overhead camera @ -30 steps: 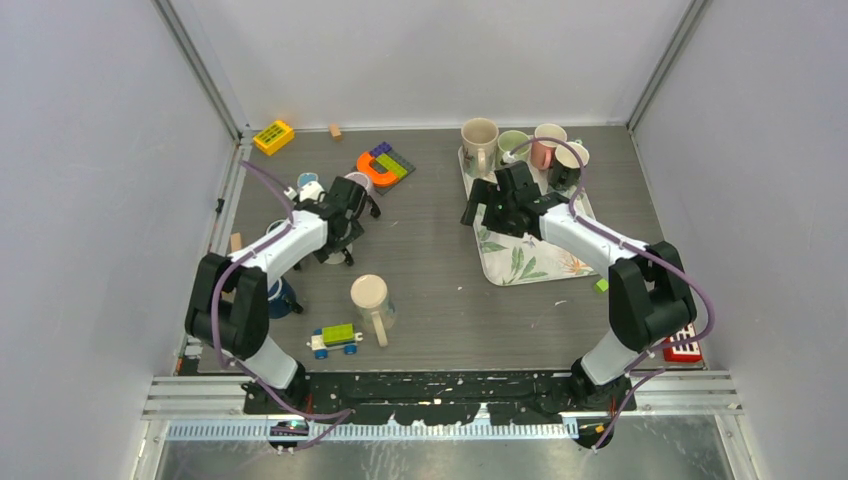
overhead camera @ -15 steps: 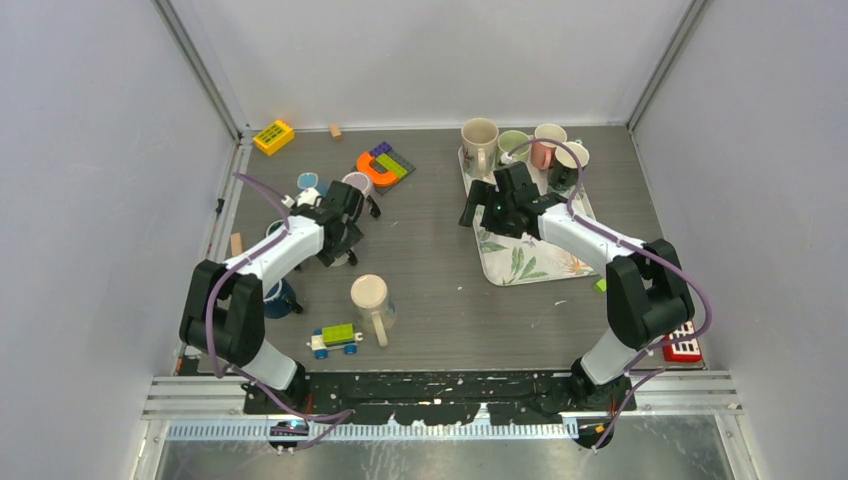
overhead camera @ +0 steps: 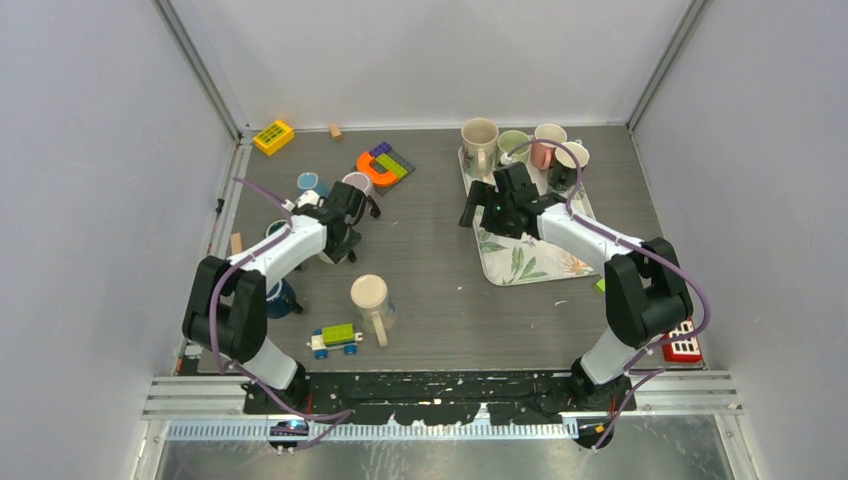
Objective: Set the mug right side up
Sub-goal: Turn over the cup at the center of the board.
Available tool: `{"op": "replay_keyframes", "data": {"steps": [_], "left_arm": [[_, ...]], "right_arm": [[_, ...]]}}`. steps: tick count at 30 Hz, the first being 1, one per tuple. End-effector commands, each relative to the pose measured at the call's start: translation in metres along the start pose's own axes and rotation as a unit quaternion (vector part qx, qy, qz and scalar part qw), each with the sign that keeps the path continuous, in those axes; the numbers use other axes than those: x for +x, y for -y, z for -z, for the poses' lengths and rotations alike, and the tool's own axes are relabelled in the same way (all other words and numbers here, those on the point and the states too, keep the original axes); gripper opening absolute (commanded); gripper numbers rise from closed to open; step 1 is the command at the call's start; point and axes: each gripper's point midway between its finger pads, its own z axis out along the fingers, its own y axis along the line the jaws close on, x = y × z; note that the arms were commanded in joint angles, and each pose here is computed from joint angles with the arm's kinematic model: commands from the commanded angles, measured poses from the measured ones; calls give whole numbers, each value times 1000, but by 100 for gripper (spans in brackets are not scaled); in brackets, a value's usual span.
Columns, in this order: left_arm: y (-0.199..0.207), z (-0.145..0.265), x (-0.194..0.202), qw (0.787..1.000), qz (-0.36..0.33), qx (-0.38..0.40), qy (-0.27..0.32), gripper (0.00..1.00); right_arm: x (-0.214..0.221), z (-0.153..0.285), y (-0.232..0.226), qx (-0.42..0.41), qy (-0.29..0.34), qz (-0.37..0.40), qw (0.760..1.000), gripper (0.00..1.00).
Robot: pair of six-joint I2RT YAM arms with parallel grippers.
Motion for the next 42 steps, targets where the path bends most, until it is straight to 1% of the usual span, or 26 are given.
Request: {"op": "replay_keyframes", "data": {"steps": [1,7,11,13,16,20,22,24,25,27,29,30,42], "left_arm": [[6,-1,-8,1000,16,1,21,35],[6,-5,-6,1000,18,2,19,32],[8,-6,-7,1000,16,7,21,24],[9,-7,-6,1000,16,9,18,22],[9,-10,-2,1000,19,10,10,22],[7,-15,2,1000,17,7,3,30],[6,-17,4,1000,15,7,-1,31],[6,-19,5,1000,16,9,-3,28],[5,-21,6,1000,16,9,-5,25],[6,-22,7,1000,17,11,-9,16],[6,-20,5,1000,12,15,-9,3],[7,-19,4,1000,10,17,-7,1],[20,27,-26,996,-15,88,31,0]], "right_arm": [[-6,1,-7,-14,10,0,1000,100],[-5,2,-7,-16,11,0,1000,100],[-4,1,-6,-14,10,0,1000,100],[-5,2,-6,-15,11,0,1000,100],[-5,2,-6,-13,10,2,1000,100],[-5,2,-4,-9,11,2,1000,100],[-6,1,-5,-9,12,2,1000,100],[-6,0,-5,-7,11,3,1000,100],[-6,0,-5,-6,10,3,1000,100],[-6,0,-4,-6,10,4,1000,100],[-7,0,-4,-5,11,4,1000,100],[-8,1,-5,-5,12,4,1000,100],[-11,4,-8,-9,17,-1,1000,100]]}}
